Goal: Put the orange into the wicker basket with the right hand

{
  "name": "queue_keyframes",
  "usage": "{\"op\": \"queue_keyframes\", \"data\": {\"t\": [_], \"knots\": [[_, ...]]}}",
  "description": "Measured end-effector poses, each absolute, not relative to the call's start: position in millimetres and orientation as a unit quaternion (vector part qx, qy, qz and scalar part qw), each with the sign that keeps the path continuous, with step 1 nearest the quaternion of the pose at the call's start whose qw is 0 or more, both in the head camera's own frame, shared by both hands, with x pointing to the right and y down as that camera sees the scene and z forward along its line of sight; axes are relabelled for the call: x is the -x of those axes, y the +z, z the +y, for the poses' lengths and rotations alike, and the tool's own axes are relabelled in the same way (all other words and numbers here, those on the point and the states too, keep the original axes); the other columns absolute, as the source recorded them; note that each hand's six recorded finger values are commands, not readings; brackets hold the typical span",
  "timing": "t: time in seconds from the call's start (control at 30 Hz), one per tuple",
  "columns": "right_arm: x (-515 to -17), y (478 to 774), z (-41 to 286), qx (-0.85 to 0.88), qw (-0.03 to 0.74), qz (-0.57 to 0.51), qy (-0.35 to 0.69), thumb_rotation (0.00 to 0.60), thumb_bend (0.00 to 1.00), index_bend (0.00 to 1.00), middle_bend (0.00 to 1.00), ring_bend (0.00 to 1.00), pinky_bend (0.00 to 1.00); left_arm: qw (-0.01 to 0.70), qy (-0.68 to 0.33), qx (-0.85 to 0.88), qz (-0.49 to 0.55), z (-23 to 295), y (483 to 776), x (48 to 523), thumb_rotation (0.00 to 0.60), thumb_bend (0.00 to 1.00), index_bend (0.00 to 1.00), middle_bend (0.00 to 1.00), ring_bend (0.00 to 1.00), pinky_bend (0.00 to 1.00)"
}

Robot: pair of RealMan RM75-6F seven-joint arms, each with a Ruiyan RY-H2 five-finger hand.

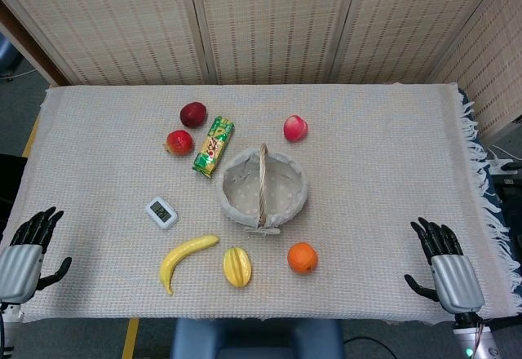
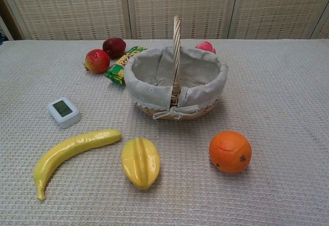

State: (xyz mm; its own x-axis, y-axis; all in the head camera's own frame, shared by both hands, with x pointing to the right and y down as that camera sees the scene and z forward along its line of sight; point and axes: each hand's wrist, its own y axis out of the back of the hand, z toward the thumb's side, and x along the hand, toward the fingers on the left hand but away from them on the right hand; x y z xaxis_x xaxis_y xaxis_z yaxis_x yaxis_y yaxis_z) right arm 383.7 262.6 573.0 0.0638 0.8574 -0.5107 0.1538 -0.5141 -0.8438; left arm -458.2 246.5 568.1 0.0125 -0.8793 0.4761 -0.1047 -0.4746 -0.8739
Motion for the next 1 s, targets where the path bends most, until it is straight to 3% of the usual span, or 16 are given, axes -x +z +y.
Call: {"op": "queue_keyframes", "data": {"t": [0.37, 1.0], "knots": [[-378, 569, 263, 0.679, 0.308, -0.374, 0.552, 0.6, 0.12, 0.0, 0.0, 0.0, 0.0, 0.333, -0.585, 0.627, 0.392, 247, 568, 458, 0.6, 0.33, 0.0, 0.0, 0.0, 0.11], [-289, 593, 249, 0.767, 0.349, -0.161, 0.513, 0.6, 0.12, 0.0, 0.0, 0.0, 0.0, 0.333, -0.586, 0.628, 0.391, 248, 567, 459, 0.6, 0.33, 0.0, 0.0, 0.0, 0.11]]}}
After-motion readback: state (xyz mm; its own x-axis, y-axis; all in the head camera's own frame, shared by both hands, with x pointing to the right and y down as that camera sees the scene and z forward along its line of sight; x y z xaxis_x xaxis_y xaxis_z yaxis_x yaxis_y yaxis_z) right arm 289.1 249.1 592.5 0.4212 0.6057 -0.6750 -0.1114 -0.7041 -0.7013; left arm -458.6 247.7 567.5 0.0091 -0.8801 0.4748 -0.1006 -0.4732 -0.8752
